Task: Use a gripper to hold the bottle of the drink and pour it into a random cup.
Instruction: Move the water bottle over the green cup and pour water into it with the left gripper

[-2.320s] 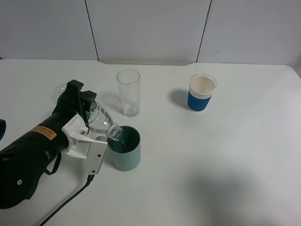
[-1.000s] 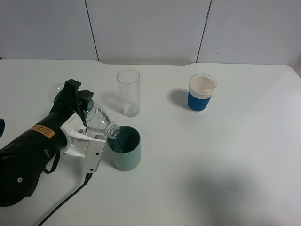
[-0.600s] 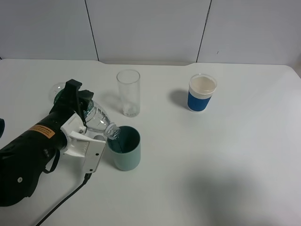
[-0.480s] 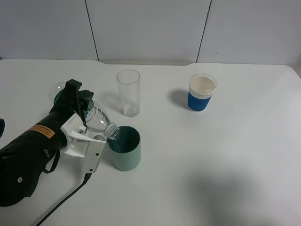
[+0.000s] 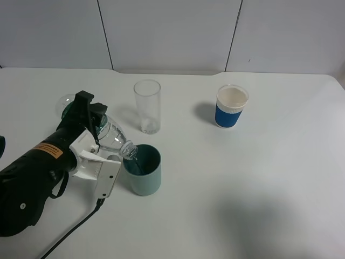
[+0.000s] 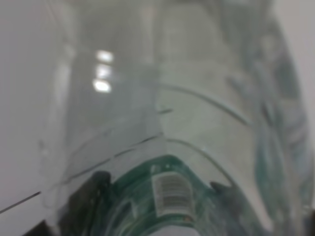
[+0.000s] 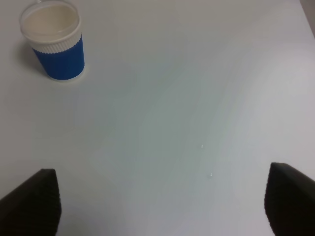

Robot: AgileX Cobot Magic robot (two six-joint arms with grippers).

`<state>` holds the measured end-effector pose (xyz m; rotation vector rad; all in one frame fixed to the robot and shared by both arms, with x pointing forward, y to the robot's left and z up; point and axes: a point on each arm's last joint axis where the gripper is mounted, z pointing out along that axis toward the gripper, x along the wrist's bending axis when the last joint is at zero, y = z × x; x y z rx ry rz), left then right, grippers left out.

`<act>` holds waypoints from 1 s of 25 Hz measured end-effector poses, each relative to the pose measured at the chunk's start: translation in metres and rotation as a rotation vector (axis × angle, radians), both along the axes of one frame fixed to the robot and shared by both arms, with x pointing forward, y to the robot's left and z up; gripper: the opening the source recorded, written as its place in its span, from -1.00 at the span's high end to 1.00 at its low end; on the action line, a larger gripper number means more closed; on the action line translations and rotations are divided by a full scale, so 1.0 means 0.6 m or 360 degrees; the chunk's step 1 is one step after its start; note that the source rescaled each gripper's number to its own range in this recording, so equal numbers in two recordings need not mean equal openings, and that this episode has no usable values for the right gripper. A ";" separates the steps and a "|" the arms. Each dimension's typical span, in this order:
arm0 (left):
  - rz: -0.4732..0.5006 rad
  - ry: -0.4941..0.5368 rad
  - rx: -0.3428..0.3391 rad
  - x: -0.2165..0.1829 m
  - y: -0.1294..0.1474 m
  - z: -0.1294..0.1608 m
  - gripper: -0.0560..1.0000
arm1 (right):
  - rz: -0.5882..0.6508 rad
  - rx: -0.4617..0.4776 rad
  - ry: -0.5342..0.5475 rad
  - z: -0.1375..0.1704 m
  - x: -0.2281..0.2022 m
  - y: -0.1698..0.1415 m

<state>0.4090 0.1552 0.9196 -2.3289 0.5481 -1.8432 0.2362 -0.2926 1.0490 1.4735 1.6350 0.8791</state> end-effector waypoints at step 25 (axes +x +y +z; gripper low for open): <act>-0.0005 -0.0006 0.0021 0.000 0.000 0.000 0.86 | 0.0000 0.0000 0.0000 0.000 0.000 0.000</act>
